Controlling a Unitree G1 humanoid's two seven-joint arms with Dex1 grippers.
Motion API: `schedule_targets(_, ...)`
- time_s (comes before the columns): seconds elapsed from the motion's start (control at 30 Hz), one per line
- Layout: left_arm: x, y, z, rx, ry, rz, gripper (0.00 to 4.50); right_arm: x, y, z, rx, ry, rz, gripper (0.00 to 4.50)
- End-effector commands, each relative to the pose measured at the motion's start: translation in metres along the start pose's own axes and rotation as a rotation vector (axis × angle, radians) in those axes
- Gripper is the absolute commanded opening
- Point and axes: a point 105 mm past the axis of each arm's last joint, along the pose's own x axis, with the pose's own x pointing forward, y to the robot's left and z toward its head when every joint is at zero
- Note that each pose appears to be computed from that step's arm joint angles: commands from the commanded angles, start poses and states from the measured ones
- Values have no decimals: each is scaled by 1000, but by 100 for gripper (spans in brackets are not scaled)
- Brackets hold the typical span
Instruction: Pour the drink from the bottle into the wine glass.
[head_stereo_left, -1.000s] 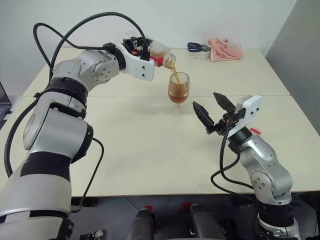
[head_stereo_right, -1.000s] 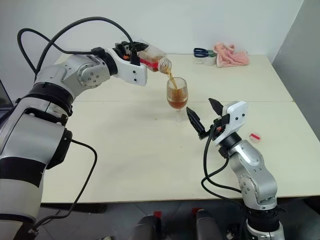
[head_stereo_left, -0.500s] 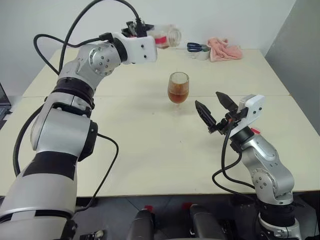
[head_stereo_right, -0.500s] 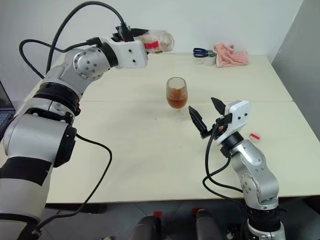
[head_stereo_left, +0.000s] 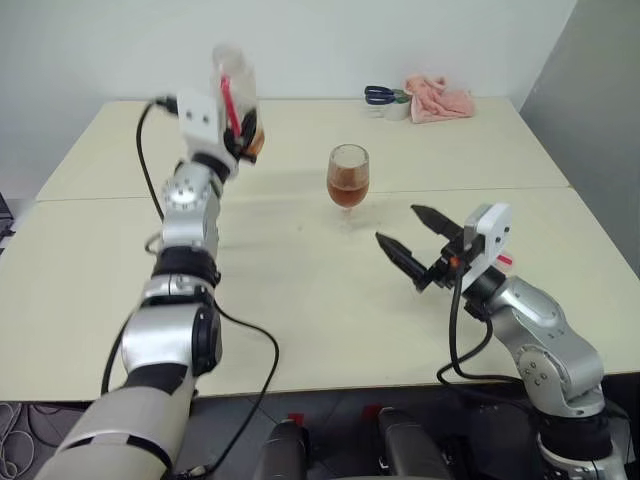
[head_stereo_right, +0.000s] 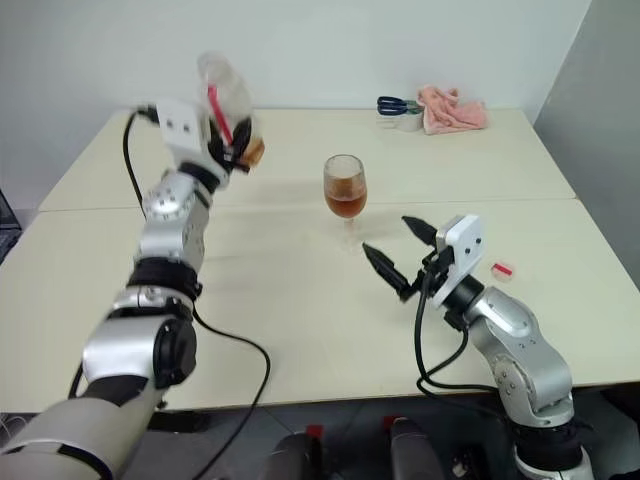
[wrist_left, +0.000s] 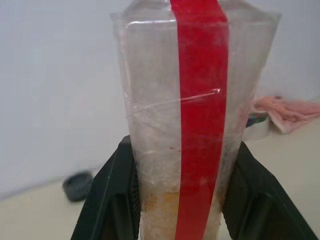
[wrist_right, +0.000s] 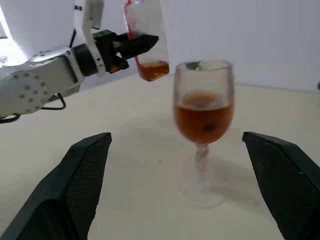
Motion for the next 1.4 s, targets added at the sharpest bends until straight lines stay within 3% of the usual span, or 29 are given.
schedule_targets(0.03, -15, 16, 8, -143, -55, 125, 169, -9, 19, 1, -13, 16, 131, 450)
schedule_targets(0.4, -76, 16, -59, -102, 111, 156, 169, -21, 35, -15, 21, 65, 227, 450)
schedule_targets(0.73, -76, 8, -70, -48, 136, 116, 169, -19, 34, -12, 32, 48, 194, 450)
schedule_targets(1.03, -74, 4, -70, -48, 144, 100, 447, -20, 33, -11, 27, 46, 164, 450)
schedule_targets(1.4, -112, -12, -91, -78, 267, 116, 447, -26, 30, -18, 39, 67, 103, 450)
